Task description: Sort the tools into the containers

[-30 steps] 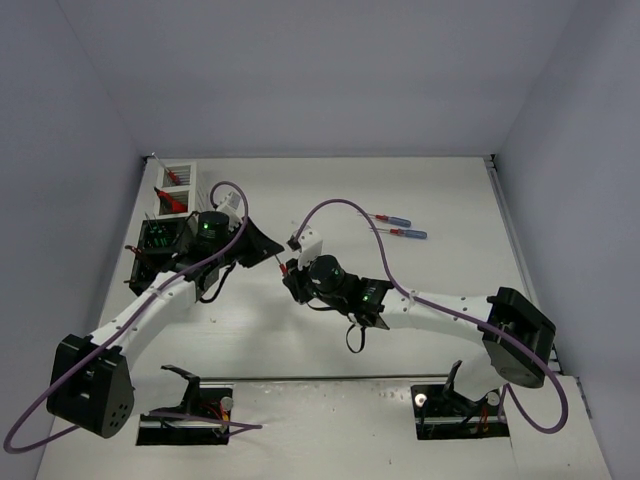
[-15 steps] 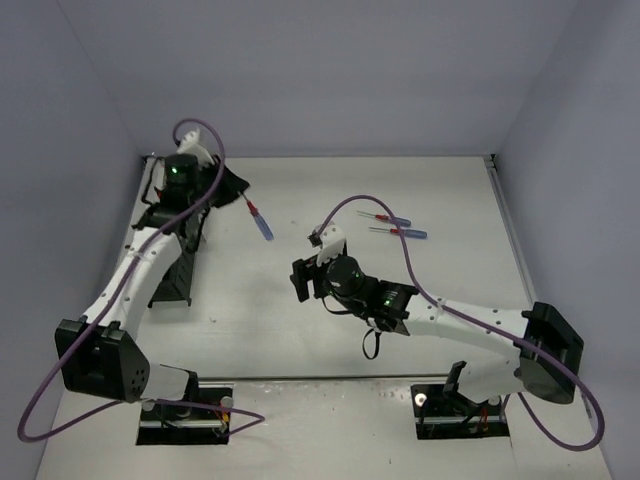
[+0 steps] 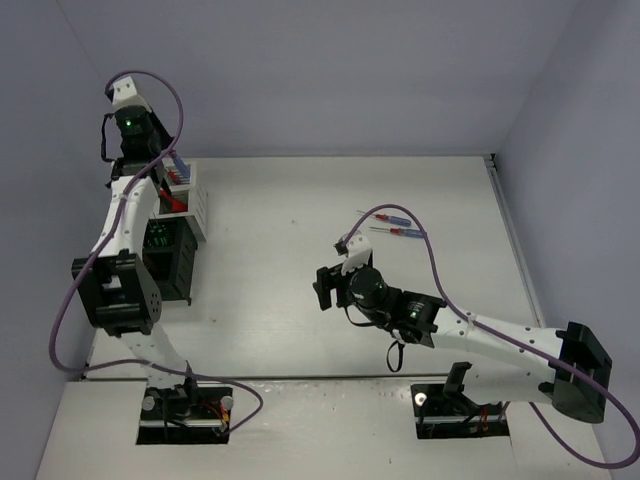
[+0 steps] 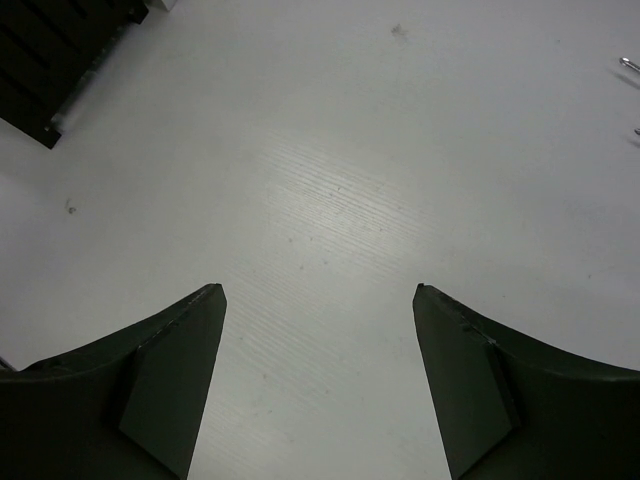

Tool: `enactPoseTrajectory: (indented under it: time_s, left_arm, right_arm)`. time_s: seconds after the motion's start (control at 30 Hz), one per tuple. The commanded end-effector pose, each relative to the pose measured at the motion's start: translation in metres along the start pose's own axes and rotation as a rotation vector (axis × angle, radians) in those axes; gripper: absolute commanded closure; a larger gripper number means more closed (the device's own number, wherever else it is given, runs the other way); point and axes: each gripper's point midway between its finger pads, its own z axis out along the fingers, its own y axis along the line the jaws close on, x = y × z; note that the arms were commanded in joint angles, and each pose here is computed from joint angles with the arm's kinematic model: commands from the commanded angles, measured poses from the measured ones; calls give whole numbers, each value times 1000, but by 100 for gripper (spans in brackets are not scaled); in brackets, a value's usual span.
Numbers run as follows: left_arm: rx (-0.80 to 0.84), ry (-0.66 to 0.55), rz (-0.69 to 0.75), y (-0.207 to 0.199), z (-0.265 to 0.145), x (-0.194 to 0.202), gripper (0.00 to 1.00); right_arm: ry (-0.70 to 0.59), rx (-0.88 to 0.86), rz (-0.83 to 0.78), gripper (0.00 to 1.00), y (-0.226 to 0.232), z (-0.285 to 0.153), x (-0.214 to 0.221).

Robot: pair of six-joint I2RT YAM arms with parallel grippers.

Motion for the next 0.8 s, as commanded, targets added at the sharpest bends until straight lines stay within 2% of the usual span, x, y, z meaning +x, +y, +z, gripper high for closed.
enactPoseTrajectory:
  time_s: [0.0, 0.1, 0.17, 0.37, 0.43, 0.5, 0.57, 0.67, 0.77]
  left_arm:
    - [-16, -181, 47, 3, 29, -54, 100]
    - [-38, -170, 65, 10, 54, -42, 100]
    - [-30, -189, 63, 10, 60, -43, 100]
    - [-26, -142, 36, 22, 78, -19, 100]
    - [-28, -120, 35, 26, 79, -9, 80]
    - [-26, -110, 35, 28, 76, -5, 65]
    - [-5, -91, 15, 26, 68, -1, 50]
    - [19, -113, -13, 20, 44, -17, 37]
    - [27, -108, -48, 17, 19, -18, 30]
  right_arm:
    - [-38, 7, 44, 27, -3, -5, -12]
    - [-25, 9, 46, 27, -3, -4, -9]
    - [-17, 12, 48, 27, -4, -4, -6]
    - [9, 40, 45, 27, -9, 0, 1]
    - [0, 92, 43, 27, -19, 1, -2]
    - [-10, 142, 40, 27, -30, 2, -4]
    - [-22, 252, 57, 28, -61, 5, -9]
    - [10, 320, 136, 29, -111, 16, -13]
    - [54, 367, 160, 29, -151, 27, -18]
